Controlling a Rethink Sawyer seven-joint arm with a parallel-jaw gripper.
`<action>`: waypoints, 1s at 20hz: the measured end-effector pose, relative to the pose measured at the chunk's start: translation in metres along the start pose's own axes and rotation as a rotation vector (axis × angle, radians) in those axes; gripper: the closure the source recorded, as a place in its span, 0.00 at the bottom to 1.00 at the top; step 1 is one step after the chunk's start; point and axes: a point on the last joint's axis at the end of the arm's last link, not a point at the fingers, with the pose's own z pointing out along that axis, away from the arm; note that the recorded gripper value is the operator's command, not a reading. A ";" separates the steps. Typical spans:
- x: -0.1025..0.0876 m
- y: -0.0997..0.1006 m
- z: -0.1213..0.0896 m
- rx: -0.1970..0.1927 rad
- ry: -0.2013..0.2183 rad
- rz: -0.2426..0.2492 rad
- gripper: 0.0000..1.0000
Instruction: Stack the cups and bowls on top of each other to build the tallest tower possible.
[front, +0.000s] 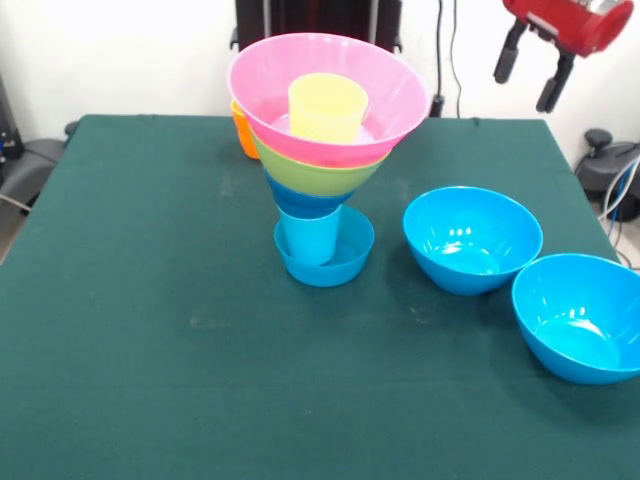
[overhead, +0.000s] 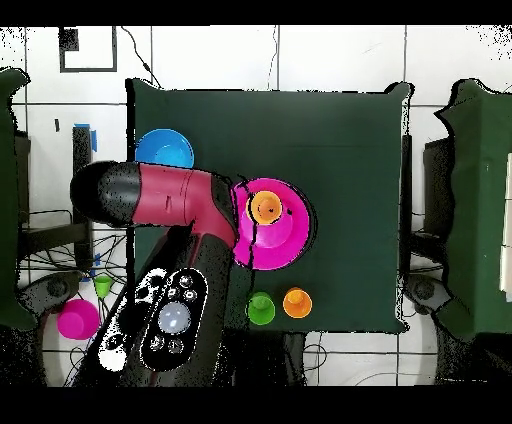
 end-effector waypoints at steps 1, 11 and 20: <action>0.001 0.002 0.004 -0.004 -0.004 0.018 0.00; 0.005 0.007 0.044 -0.017 -0.072 0.132 0.00; -0.008 0.011 0.102 -0.075 -0.198 0.176 0.00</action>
